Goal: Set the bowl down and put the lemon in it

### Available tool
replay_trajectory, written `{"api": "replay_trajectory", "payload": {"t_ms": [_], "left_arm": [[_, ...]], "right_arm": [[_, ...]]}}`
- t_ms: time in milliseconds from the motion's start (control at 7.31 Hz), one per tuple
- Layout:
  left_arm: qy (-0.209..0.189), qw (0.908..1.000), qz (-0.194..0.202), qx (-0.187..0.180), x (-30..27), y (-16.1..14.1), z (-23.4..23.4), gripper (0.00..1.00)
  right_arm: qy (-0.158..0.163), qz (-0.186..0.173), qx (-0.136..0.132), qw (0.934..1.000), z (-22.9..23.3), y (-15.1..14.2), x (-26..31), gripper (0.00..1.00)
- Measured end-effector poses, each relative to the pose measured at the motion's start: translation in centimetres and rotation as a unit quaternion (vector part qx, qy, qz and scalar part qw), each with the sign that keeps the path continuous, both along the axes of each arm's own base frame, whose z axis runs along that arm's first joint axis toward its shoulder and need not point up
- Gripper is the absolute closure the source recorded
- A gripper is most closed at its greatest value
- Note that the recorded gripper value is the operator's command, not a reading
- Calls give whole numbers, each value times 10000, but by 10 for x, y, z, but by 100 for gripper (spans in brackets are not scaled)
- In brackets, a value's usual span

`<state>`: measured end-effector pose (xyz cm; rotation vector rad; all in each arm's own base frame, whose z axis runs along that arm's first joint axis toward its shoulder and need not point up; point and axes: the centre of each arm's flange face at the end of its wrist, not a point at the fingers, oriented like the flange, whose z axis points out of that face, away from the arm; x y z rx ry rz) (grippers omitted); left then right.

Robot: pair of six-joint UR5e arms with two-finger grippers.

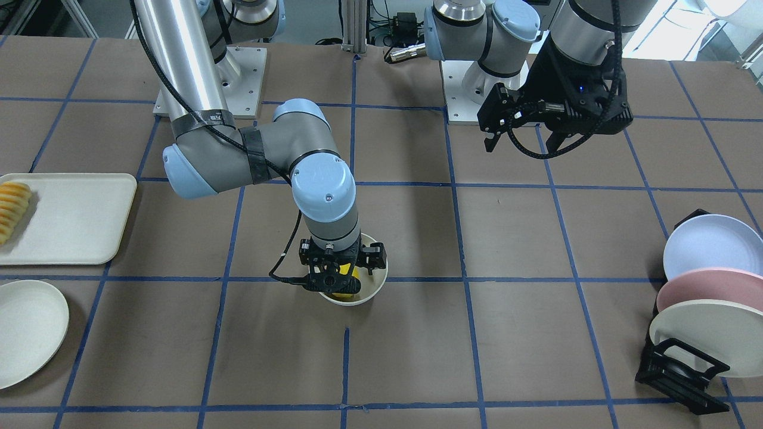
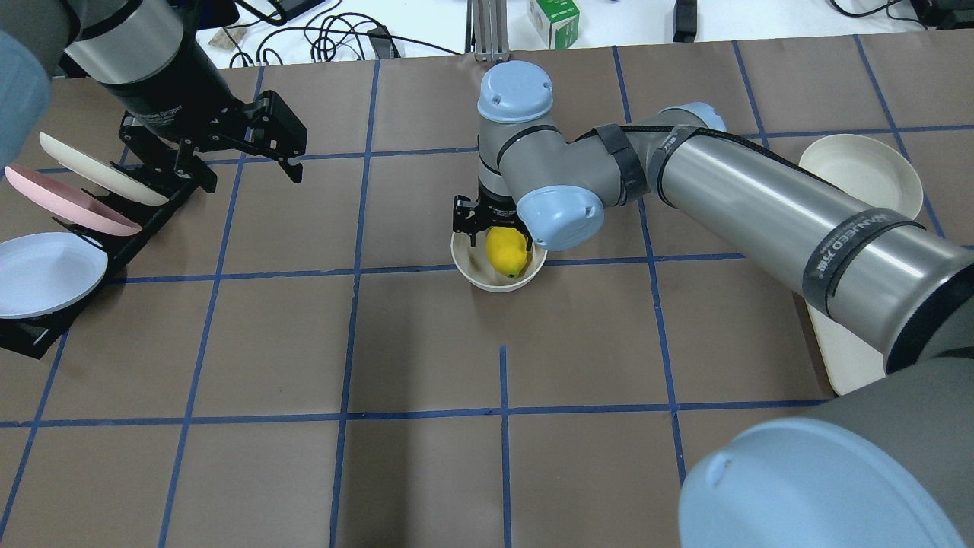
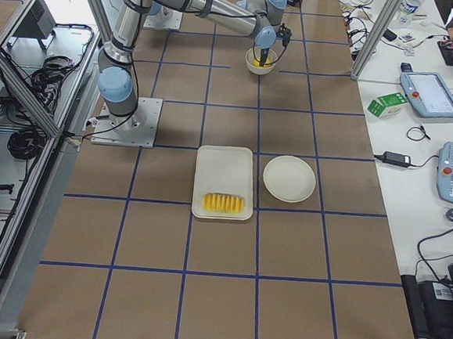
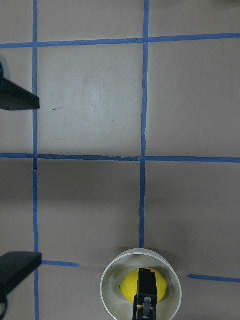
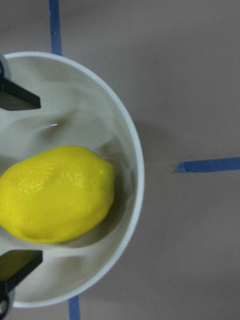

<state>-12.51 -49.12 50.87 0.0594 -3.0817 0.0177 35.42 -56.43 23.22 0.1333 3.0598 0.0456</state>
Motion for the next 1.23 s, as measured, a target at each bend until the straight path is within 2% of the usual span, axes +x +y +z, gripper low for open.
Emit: {"api": "replay_trajectory", "payload": {"t_ms": [137, 411, 821, 958, 1232], "left_arm": [[0, 10000, 1, -1, 0, 0, 0, 0], [0, 10000, 1, -2, 0, 0, 0, 0], [0, 10000, 0, -19, 0, 0, 1, 0], [0, 10000, -3, -23, 0, 0, 2, 0], [-1, 10000, -5, -23, 0, 0, 2, 0]], "right_arm": [[-10, -15, -56, 10000, 10, -1, -2, 0], [-10, -125, -228, 9997, 60, 1, -22, 0], [207, -412, -528, 9975, 159, 7, -112, 0], [305, -523, -571, 9965, 188, 13, -150, 0], [415, -686, -399, 9960, 232, 42, -202, 0]]}}
